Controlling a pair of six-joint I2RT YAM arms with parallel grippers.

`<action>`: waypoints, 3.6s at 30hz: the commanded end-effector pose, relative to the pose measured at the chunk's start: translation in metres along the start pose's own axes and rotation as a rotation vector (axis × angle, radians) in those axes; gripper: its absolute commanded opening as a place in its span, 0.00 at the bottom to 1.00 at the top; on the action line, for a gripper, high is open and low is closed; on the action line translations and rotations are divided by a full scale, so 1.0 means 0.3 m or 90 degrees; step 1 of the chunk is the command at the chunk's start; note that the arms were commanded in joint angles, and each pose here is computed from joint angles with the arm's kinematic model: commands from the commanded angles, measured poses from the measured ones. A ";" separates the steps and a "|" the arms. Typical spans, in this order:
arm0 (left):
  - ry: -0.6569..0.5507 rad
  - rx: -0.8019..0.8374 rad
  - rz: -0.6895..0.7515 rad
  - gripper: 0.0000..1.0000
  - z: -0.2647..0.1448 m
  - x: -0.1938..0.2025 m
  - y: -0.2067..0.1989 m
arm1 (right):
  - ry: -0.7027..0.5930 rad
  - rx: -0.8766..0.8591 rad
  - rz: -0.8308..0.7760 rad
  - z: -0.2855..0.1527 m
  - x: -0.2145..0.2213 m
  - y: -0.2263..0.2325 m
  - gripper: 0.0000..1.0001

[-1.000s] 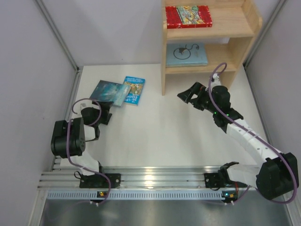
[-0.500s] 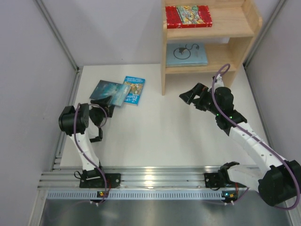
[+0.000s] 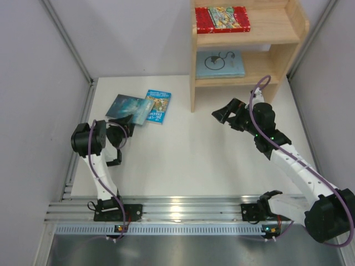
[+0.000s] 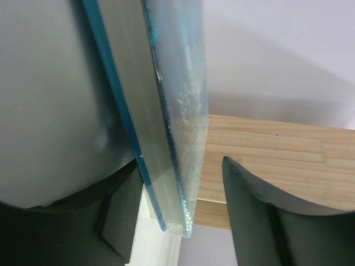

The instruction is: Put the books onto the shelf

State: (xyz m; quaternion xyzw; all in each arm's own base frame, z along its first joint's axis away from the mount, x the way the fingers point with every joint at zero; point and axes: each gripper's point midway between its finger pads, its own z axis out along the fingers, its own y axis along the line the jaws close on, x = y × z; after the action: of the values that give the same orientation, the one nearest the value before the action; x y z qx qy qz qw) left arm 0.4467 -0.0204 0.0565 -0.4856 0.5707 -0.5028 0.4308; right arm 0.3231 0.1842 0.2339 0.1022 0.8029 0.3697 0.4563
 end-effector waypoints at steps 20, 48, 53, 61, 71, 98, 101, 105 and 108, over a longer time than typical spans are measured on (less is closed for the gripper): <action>0.076 0.146 0.082 0.00 -0.073 0.068 -0.278 | 0.009 -0.051 -0.085 -0.042 0.035 0.032 1.00; 0.287 0.190 0.130 0.00 -0.513 0.365 -0.341 | 0.134 -0.101 -0.063 0.049 0.389 0.065 1.00; 0.291 0.182 0.182 0.00 -0.549 0.382 -0.358 | 0.144 -0.115 -0.025 0.056 0.440 0.047 1.00; 0.318 0.154 0.269 0.00 -0.615 0.412 -0.389 | 0.165 -0.220 0.037 0.092 0.486 0.119 1.00; 0.424 0.185 0.300 0.00 -0.723 0.499 -0.424 | 0.151 -0.331 -0.095 0.005 0.381 0.227 1.00; 0.547 0.294 0.344 0.00 -0.815 0.726 -0.509 | 0.214 -0.478 0.031 0.021 0.423 0.234 0.95; 0.548 0.295 0.334 0.00 -0.812 0.731 -0.520 | 0.221 -0.501 0.057 0.027 0.444 0.234 0.91; 0.551 0.291 0.331 0.00 -0.804 0.736 -0.517 | 0.224 -0.524 0.078 0.029 0.445 0.240 0.79; 0.552 0.290 0.333 0.00 -0.803 0.738 -0.514 | 0.218 -0.531 0.072 0.023 0.443 0.245 0.69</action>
State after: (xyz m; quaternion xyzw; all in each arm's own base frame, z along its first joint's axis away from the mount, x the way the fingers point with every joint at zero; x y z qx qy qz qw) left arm 0.1892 -0.2006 0.1696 -0.0655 0.7429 -0.6127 0.2615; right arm 0.2459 0.3060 0.1570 -0.0633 0.7023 0.6635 0.2499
